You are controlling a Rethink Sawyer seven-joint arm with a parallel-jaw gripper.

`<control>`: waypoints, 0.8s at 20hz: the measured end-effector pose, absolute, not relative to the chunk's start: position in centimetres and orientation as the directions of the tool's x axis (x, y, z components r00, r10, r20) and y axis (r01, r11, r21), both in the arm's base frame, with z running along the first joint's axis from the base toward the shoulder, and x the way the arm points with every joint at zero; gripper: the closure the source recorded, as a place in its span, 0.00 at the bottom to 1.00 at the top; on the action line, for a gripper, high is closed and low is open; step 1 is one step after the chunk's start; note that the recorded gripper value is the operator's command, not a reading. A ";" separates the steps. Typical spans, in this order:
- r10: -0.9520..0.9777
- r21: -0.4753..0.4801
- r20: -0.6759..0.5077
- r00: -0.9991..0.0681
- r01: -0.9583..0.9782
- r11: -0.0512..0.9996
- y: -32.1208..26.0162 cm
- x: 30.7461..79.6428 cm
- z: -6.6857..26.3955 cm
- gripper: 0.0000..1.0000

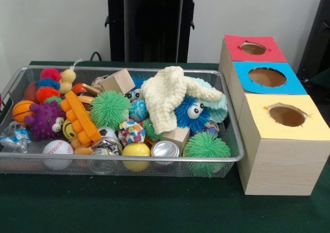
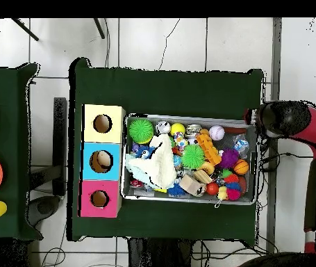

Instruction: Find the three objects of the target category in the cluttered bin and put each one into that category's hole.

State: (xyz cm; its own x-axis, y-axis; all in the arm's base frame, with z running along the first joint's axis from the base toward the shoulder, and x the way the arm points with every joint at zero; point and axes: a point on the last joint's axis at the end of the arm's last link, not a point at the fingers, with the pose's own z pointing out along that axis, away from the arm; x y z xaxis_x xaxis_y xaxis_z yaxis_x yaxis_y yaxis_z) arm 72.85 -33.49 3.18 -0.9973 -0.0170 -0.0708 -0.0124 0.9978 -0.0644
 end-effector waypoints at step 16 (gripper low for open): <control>-0.036 -0.016 -0.016 -0.999 -0.036 0.999 -32.3 68.5 1.1 0.00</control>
